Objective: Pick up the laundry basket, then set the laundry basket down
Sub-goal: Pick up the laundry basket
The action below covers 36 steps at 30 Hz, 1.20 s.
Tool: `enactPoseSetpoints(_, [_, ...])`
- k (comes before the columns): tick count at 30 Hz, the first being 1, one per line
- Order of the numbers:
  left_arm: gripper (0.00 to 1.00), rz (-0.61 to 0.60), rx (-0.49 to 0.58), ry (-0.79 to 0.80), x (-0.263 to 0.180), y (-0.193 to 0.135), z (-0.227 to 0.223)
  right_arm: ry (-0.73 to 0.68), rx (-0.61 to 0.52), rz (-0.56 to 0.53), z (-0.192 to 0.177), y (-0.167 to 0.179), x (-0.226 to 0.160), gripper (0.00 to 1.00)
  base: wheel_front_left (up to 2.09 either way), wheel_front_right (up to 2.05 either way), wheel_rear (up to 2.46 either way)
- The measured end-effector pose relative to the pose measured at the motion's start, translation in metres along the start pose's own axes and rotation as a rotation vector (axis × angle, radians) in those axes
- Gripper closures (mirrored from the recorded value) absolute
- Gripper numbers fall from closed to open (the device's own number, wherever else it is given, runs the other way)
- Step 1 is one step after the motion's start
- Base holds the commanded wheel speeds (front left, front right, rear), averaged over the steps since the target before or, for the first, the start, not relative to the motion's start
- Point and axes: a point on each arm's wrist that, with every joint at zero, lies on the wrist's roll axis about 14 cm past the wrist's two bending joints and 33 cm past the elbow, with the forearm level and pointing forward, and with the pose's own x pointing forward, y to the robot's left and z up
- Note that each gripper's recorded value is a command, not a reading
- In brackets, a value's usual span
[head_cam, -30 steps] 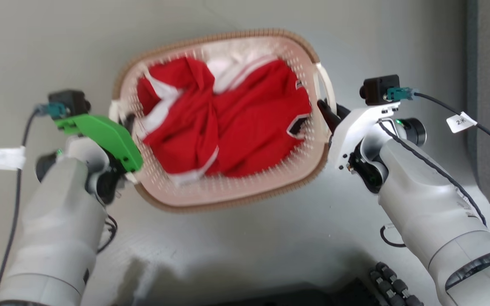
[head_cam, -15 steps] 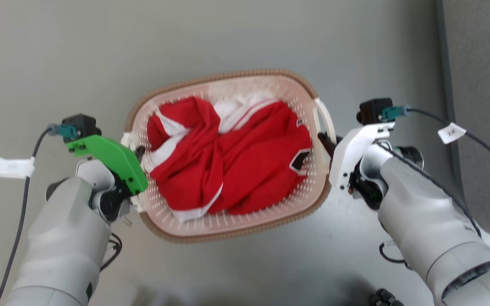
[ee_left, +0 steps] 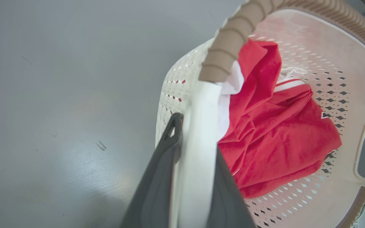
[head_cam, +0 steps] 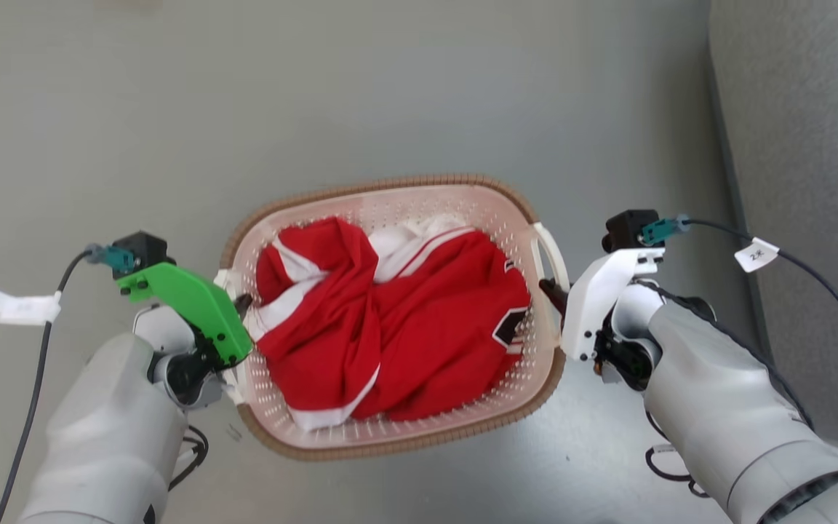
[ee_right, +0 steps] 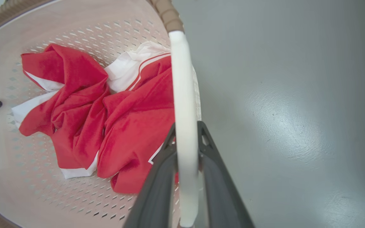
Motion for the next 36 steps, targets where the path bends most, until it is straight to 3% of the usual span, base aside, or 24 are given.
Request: enactPoseSetpoints(36, [1.0,-0.038,0.015,-0.021,-0.071,-0.031,-0.014,-0.013,0.018,0.03,0.0,0.027,-0.074,1.0,0.0,0.0,0.0])
